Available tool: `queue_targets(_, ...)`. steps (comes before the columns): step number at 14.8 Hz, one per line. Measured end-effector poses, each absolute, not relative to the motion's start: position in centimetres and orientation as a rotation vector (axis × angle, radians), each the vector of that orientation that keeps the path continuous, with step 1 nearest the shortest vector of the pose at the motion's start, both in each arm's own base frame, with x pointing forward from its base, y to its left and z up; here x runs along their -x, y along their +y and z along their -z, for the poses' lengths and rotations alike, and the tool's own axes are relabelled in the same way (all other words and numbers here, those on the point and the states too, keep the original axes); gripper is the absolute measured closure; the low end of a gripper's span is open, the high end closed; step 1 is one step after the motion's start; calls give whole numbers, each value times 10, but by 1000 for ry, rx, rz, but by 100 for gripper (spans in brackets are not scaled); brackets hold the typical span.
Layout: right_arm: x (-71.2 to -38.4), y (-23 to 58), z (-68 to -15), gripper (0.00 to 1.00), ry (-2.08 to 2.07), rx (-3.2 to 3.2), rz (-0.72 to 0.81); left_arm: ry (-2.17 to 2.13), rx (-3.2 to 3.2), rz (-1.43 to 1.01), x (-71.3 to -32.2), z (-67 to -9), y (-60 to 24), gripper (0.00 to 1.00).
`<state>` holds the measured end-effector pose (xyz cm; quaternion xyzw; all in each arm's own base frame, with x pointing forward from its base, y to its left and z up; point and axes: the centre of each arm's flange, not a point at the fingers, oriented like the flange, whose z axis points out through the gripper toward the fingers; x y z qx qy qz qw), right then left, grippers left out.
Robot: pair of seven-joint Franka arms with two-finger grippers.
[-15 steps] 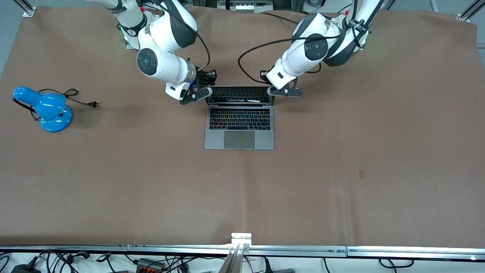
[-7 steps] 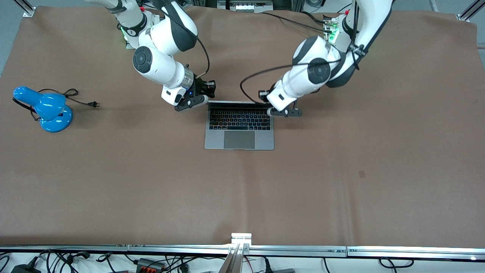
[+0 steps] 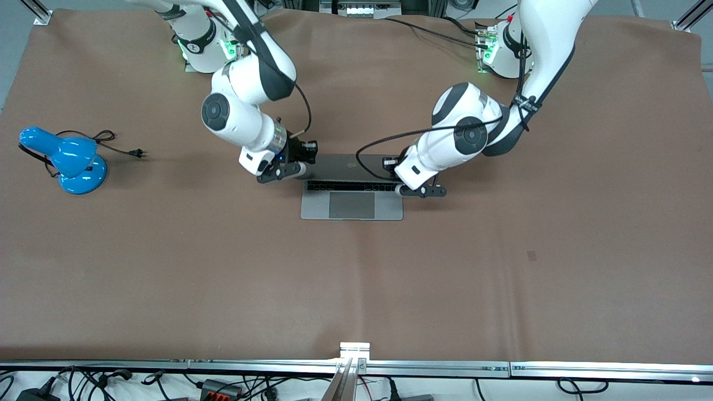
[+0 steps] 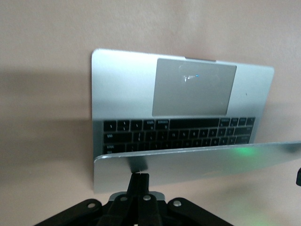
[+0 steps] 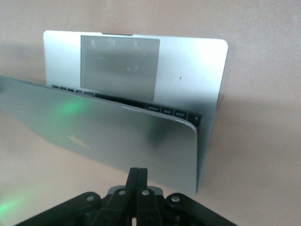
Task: Close laptop with both arms from behind
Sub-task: 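Push the laptop screen down with both grippers until it shuts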
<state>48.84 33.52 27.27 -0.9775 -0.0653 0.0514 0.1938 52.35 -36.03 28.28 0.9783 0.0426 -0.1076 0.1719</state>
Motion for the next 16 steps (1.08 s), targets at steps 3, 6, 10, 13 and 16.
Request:
queue_targets(3,-503,338,-248,99,-162,2761,-132,125,-2780,305,-543,-265,-357,99)
queue_targets(6,-510,338,-224,99,-146,2784,-102,115,-2798,266,-562,-230,-351,99)
queue_targets(10,-517,338,-193,99,-129,2810,-80,108,-2792,275,-562,-198,-358,99)
queue_targets(13,-519,339,-182,99,-126,2819,-71,101,-2802,234,-560,-180,-363,99)
queue_targets(16,-519,340,-182,99,-127,2819,-59,96,-2803,224,-562,-181,-366,99)
